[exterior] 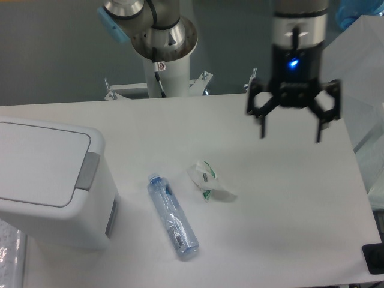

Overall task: Open the trash can
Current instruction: 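Move the open gripper down toward the white trash can lid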

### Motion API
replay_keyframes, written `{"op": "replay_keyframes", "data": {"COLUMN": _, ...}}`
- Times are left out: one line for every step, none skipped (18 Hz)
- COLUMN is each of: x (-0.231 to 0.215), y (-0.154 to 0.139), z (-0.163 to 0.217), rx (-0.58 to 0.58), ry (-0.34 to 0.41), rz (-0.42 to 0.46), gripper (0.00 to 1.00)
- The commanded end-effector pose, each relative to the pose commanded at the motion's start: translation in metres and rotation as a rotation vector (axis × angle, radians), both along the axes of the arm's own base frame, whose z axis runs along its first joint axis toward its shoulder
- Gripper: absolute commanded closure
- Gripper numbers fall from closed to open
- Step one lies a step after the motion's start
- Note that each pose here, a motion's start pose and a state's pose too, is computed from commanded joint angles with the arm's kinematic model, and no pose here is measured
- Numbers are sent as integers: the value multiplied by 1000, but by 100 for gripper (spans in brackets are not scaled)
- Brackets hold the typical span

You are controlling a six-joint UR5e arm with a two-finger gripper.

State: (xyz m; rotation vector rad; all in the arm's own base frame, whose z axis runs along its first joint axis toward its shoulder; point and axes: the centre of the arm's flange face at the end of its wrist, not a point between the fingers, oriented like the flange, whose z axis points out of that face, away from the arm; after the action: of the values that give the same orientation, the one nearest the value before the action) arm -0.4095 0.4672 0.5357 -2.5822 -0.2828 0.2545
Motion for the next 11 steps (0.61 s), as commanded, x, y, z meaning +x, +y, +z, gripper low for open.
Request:
{"op": "replay_keyframes", "data": {"x": 11, "y": 11, "z": -2, "rx": 4, "ry": -14, "rz": -4, "gripper": 0}}
{"op": "replay_keyframes", "data": {"x": 21, "y": 17, "z": 0, "rx": 21, "ry": -42, "rz": 23, "gripper": 0}}
{"op": "replay_keyframes", "data": {"x": 32, "y": 26, "z": 0, "rx": 36, "ry": -72, "rz": 54, "gripper": 0}}
{"op": "replay_keyframes", "data": {"x": 42, "y": 32, "z": 2, "rx": 51, "ry": -101, "rz": 82, "gripper": 0}}
{"op": "replay_keyframes", "data": {"x": 53, "y": 42, "z": 1, "rx": 61, "ry": -130, "rz": 99, "gripper": 0}}
{"op": "replay_keyframes", "data": {"x": 65, "y": 52, "z": 0, "rx": 70, "ry": -157, "rz": 109, "gripper": 0}}
{"op": "replay_keyframes", "data": {"x": 69, "y": 56, "z": -5, "rx": 73, "ry": -186, "rz": 141, "gripper": 0}}
{"op": "replay_keyframes", "data": {"x": 73, "y": 61, "z": -10, "rx": 74, "ry": -215, "rz": 167, "gripper": 0}}
{"op": "replay_keyframes", "data": {"x": 82, "y": 70, "z": -12, "rx": 78, "ry": -238, "rz": 177, "gripper": 0}}
{"op": "replay_keyframes", "data": {"x": 90, "y": 76, "z": -13, "rx": 83, "ry": -253, "rz": 182, "gripper": 0}}
{"op": "replay_keyframes", "data": {"x": 95, "y": 79, "z": -15, "rx": 80, "ry": -263, "rz": 186, "gripper": 0}}
